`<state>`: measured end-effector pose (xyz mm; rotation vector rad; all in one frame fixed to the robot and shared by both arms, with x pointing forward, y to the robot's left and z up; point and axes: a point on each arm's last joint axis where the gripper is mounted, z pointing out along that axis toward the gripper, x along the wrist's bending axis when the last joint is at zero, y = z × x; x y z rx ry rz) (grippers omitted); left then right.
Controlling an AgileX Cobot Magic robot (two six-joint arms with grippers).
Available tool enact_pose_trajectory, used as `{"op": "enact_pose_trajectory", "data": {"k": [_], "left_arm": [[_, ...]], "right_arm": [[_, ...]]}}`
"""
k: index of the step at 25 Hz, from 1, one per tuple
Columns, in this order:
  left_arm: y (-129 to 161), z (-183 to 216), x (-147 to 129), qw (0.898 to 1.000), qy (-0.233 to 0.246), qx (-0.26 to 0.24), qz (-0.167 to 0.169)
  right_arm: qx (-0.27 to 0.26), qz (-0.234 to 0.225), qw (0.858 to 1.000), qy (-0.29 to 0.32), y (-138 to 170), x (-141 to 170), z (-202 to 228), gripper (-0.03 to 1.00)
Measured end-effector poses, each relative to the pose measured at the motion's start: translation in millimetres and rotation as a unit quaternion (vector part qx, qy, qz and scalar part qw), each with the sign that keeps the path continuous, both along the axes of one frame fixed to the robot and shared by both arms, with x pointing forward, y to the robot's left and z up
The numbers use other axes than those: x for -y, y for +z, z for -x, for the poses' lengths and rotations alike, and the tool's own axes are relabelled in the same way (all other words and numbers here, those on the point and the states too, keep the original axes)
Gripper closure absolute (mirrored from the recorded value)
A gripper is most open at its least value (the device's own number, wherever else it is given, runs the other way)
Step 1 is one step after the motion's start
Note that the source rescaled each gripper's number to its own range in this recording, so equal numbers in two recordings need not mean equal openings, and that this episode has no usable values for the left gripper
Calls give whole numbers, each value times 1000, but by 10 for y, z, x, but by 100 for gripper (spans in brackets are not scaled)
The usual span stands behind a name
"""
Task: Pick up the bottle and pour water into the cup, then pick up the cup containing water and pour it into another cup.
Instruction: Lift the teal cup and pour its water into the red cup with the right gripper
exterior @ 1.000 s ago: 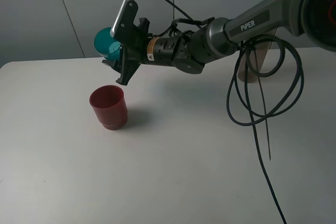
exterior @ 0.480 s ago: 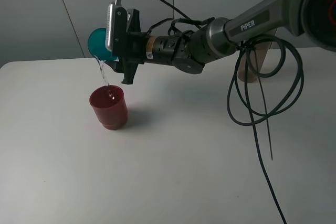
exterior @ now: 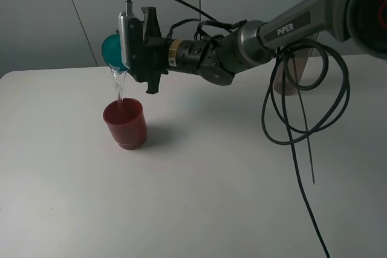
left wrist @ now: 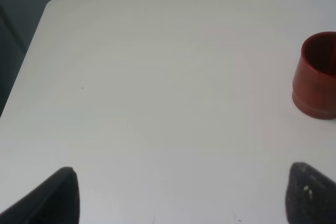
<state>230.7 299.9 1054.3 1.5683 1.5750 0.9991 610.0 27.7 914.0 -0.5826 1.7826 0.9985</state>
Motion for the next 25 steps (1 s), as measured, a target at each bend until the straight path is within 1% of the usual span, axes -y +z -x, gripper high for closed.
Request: {"op": "enact_pose_trajectory", "data": {"k": [3,6,12,25], "left_arm": [[0,0,0,1000,0,0,0],[0,0,0,1000,0,0,0],[0,0,0,1000,0,0,0],[0,0,0,1000,0,0,0]], "right_arm": [[25,5,1000,-5,16,6,-16,91],[47,1,999,-4,45,3,-20,91],[71,3,998,-1,67,0,-24,91],[131,37,991,11,74,-3,-22,91]]}}
